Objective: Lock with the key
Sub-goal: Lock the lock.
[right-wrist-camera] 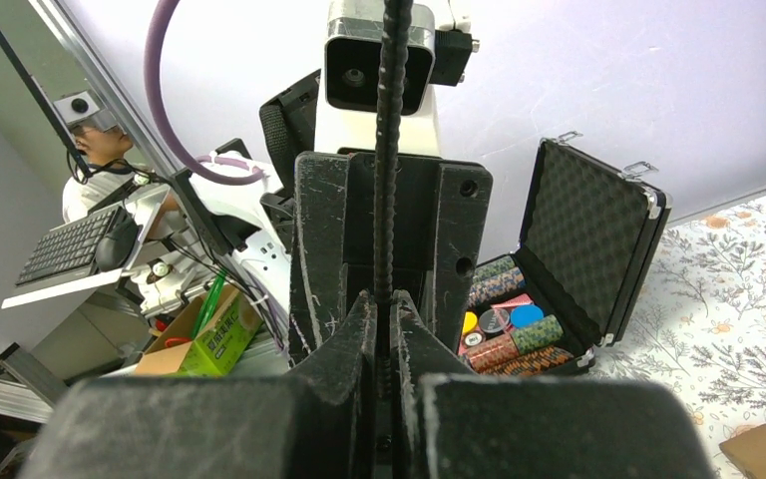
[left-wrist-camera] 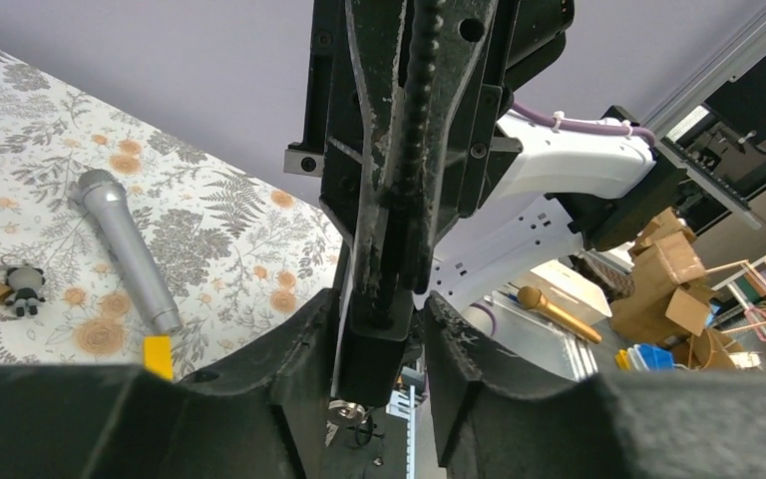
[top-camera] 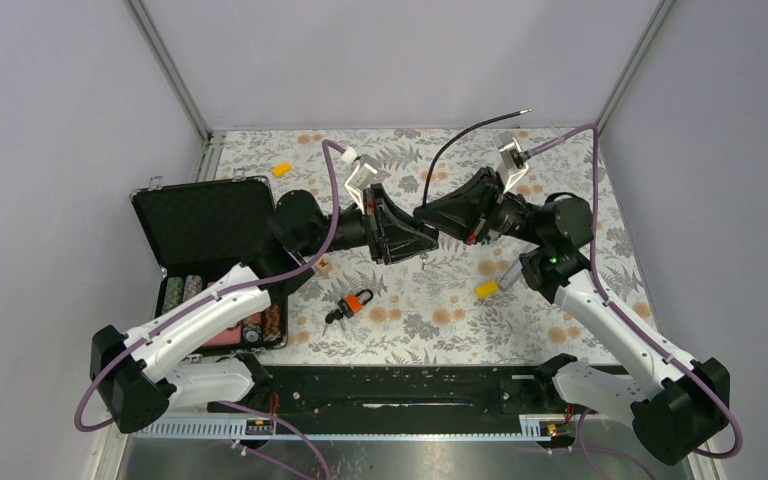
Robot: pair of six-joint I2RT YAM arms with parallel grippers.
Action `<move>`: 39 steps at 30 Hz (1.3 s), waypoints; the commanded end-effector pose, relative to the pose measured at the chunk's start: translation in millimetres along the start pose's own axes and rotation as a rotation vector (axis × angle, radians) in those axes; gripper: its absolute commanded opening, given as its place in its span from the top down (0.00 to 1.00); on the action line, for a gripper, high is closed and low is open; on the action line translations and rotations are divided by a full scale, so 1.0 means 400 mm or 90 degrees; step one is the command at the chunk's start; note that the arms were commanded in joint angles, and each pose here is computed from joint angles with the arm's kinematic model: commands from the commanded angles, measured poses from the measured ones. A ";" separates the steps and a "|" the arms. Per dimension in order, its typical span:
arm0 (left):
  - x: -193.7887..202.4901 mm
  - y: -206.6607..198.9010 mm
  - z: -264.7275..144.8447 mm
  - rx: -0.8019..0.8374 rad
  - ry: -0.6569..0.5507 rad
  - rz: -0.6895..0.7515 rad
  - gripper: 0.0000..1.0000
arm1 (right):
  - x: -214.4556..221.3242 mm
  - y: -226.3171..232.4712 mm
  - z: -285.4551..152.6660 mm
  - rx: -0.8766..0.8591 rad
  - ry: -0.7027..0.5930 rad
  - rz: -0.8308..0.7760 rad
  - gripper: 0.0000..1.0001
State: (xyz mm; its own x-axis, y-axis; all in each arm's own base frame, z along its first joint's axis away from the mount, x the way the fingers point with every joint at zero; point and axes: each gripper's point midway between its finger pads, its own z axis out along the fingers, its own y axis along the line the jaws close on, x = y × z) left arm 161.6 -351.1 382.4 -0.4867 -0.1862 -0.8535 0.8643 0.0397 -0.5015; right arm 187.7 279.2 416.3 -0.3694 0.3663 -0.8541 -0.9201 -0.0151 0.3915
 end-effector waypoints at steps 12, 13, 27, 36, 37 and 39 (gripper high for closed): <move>-0.045 0.032 -0.005 -0.037 -0.025 0.040 1.00 | -0.017 -0.019 -0.007 0.049 -0.024 -0.012 0.47; -0.048 0.055 -0.013 -0.066 -0.025 0.043 1.00 | -0.011 -0.039 -0.014 0.079 -0.025 -0.012 0.35; 0.002 0.231 -0.178 -0.337 0.153 0.228 1.00 | -0.051 -0.128 -0.241 0.470 0.018 -0.209 0.27; 0.032 0.186 -0.199 -0.282 0.193 0.285 1.00 | -0.028 -0.222 -0.311 0.567 0.288 -0.341 0.27; 0.039 0.178 -0.197 -0.271 0.198 0.290 1.00 | -0.011 -0.227 -0.313 0.556 0.310 -0.344 0.27; 0.053 0.167 -0.195 -0.256 0.206 0.298 1.00 | 0.022 -0.229 -0.312 0.520 0.353 -0.350 0.26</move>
State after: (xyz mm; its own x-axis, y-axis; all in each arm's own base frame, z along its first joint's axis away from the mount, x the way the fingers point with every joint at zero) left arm 214.9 -270.4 292.4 -0.2704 0.2645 -0.9257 0.8555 0.5070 -0.1051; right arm 257.4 173.4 370.3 -0.1125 -0.1060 -0.9880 -0.6273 0.7787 -0.0122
